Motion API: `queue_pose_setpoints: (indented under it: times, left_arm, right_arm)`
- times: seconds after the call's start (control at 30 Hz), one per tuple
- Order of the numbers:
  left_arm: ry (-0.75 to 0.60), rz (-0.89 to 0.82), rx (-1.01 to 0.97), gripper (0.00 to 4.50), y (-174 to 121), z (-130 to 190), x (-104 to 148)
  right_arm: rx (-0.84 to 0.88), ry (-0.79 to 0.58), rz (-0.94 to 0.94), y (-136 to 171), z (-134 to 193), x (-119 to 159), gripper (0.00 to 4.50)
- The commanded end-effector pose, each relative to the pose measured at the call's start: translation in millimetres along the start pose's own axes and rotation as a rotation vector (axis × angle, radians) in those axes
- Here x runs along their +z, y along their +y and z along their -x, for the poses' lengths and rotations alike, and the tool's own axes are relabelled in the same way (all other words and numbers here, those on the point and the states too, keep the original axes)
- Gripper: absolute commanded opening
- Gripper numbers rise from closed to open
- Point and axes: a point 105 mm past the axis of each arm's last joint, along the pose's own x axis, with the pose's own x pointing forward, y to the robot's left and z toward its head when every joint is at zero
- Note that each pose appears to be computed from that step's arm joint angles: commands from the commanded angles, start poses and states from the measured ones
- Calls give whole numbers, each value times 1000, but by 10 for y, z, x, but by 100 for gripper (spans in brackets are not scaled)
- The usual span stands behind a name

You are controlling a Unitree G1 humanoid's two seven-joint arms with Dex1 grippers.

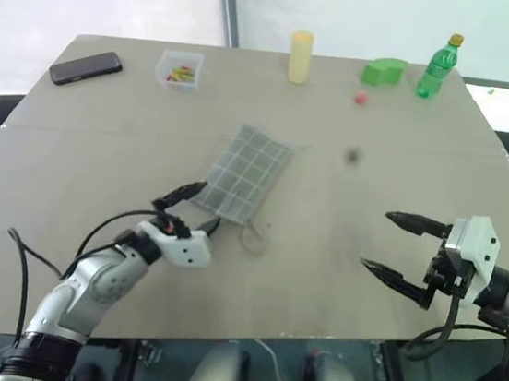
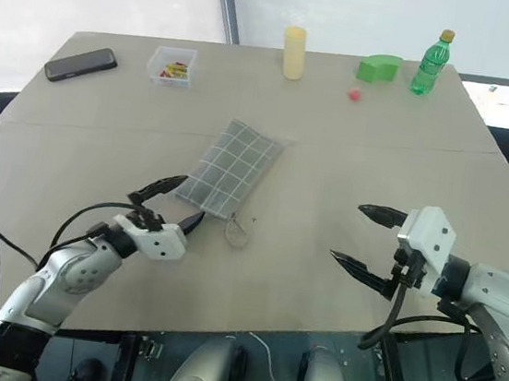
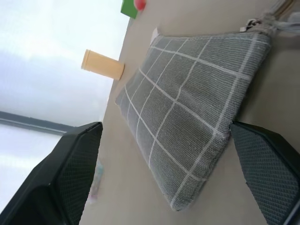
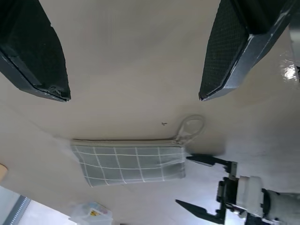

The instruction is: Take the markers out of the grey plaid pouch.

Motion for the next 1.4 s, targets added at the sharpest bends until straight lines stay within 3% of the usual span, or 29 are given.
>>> queue_pose_setpoints:
  times: [0.03, 0.17, 0.27, 0.43, 0.67, 0.83, 1.1, 1.23, 1.4]
  left_arm:
    - [30, -45, -33, 450, -103, -76, -24]
    - [71, -60, -61, 450, -173, -117, -90]
    - [24, 21, -68, 372, -225, -213, 44]
    - [-5, 169, -166, 372, -331, -204, 185]
    - [46, 81, -169, 372, -172, -327, 148]
    - [163, -32, -225, 372, -202, -341, -3]
    - [251, -72, -89, 372, -168, -509, -178]
    - [260, -85, -102, 231, -235, -496, -253]
    - [179, 36, -11, 22, -59, -510, -138]
  right_arm:
    - [22, -33, 46, 66, -7, 93, 444]
    - [25, -33, 50, 79, -4, 75, 444]
    - [23, -35, 55, 78, -11, 65, 450]
    - [13, -36, 63, 82, -16, 58, 450]
    - [-16, -32, 65, 104, -12, 35, 450]
    - [-26, -34, 68, 91, -20, 30, 450]
    - [-43, -40, 70, 83, -44, 24, 450]
    - [-55, -32, 72, 56, -42, 8, 450]
    - [-91, -20, 61, 24, -63, 4, 450]
